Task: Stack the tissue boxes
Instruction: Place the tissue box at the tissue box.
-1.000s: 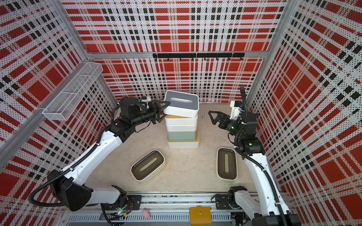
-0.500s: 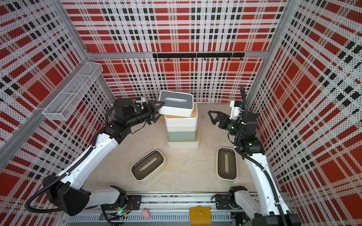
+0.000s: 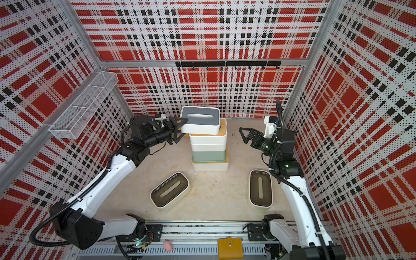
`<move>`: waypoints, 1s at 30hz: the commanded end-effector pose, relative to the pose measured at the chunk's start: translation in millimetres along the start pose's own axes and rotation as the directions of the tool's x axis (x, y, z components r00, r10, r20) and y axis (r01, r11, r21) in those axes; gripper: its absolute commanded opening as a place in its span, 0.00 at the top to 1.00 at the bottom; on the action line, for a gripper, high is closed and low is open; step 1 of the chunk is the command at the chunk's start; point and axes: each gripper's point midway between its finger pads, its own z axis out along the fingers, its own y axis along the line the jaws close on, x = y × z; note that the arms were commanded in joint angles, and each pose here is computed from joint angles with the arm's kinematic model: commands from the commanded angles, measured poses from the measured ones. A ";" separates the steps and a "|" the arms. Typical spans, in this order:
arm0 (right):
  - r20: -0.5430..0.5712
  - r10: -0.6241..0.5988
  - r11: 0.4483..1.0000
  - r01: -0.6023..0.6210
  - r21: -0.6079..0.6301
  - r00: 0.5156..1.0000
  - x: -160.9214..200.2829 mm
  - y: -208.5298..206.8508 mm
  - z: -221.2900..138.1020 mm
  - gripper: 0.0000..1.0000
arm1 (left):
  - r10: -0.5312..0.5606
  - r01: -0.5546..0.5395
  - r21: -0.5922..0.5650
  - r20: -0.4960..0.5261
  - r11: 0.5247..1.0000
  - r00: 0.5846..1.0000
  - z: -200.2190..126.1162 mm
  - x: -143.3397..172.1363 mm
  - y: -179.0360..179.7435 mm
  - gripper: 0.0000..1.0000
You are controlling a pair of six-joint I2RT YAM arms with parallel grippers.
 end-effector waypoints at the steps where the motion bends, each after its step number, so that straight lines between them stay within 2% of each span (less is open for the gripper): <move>1: 0.029 -0.020 0.999 0.021 -0.027 0.999 -7.0 4.6 0.7 0.00 | -0.008 0.008 0.033 -0.001 0.999 1.000 -5.9 0.0 -5.6 0.28; 10: 0.027 -0.012 0.999 0.013 -0.031 1.000 -6.1 3.6 2.1 0.00 | -0.009 0.009 0.037 -0.013 0.999 1.000 -2.1 -0.6 -2.6 0.25; 20: 0.030 -0.015 0.999 0.016 -0.035 0.999 -7.2 4.2 3.1 0.00 | 0.049 -0.048 0.029 -0.013 0.998 0.999 -6.5 0.1 -10.9 0.08; 30: 0.029 -0.012 0.999 0.014 -0.040 0.999 -7.2 4.7 4.2 0.00 | 0.070 -0.070 0.024 -0.008 0.997 0.998 -9.8 0.1 -13.6 0.00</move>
